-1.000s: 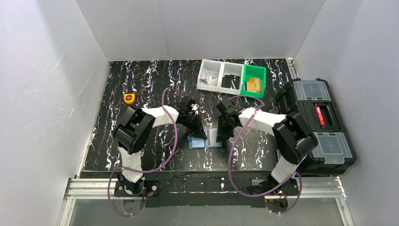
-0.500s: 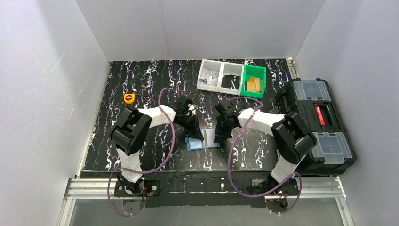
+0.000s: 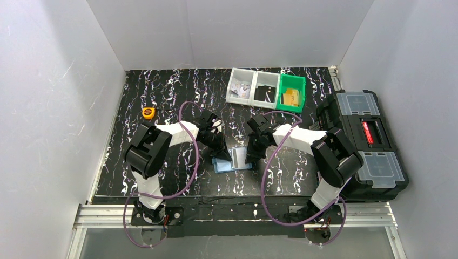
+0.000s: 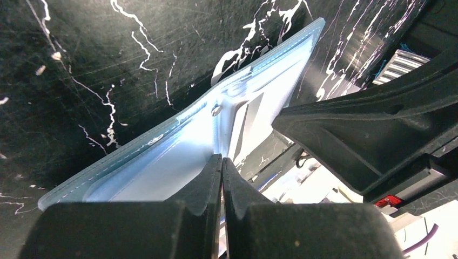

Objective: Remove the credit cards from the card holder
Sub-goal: Remove the credit card from the card holder.

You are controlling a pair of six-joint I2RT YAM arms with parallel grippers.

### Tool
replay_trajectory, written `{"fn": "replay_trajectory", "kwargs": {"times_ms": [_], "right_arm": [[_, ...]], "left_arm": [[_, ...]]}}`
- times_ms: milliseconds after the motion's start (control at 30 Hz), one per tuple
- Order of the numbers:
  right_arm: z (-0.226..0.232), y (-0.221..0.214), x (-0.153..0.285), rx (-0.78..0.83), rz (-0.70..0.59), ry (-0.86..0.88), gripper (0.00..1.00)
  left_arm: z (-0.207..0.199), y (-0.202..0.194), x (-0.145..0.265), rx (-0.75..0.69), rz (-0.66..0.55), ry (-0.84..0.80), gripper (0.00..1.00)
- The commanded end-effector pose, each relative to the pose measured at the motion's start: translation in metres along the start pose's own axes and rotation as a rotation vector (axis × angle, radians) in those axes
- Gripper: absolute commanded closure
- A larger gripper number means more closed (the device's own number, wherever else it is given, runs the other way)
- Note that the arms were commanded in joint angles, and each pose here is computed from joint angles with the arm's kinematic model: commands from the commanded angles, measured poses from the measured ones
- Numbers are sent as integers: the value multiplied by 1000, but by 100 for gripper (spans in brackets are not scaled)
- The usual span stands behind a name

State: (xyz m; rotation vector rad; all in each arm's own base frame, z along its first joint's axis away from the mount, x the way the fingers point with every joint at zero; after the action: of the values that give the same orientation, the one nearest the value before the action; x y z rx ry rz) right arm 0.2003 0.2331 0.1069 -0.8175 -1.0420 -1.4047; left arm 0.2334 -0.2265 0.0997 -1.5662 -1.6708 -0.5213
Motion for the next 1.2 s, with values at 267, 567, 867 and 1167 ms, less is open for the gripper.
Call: {"fn": "replay_trajectory", "kwargs": {"times_ms": [267,567,867,1167], "right_arm": [[-23,-15,-27,-1,89,-130,93],[-20,-13,-30,7,107,-134,94],[-21,-13,-32,1,121,-153,94],[-22,-14,-34,1,130,-149,94]], "left_arm": [[-3,0,2,-6,13,-63,84],[3,1,-6,7,27,-61,83],[7,4,-3,-11,2,30,78],[2,5,-11,22,32,-81,86]]}}
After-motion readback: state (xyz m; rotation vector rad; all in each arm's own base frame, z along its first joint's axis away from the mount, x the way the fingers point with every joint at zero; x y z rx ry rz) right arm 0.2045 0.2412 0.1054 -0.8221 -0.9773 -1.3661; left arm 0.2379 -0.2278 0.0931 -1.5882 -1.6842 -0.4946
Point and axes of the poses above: each gripper's point midway between its finger pads, its own x axis back along the fingers, its own z axis along the line the jaws close on, y = z × x, the point moved 9 cm from there along x, back along the fingers, and after that the axes turned 11 degrees about x, right-handed, at the moved point
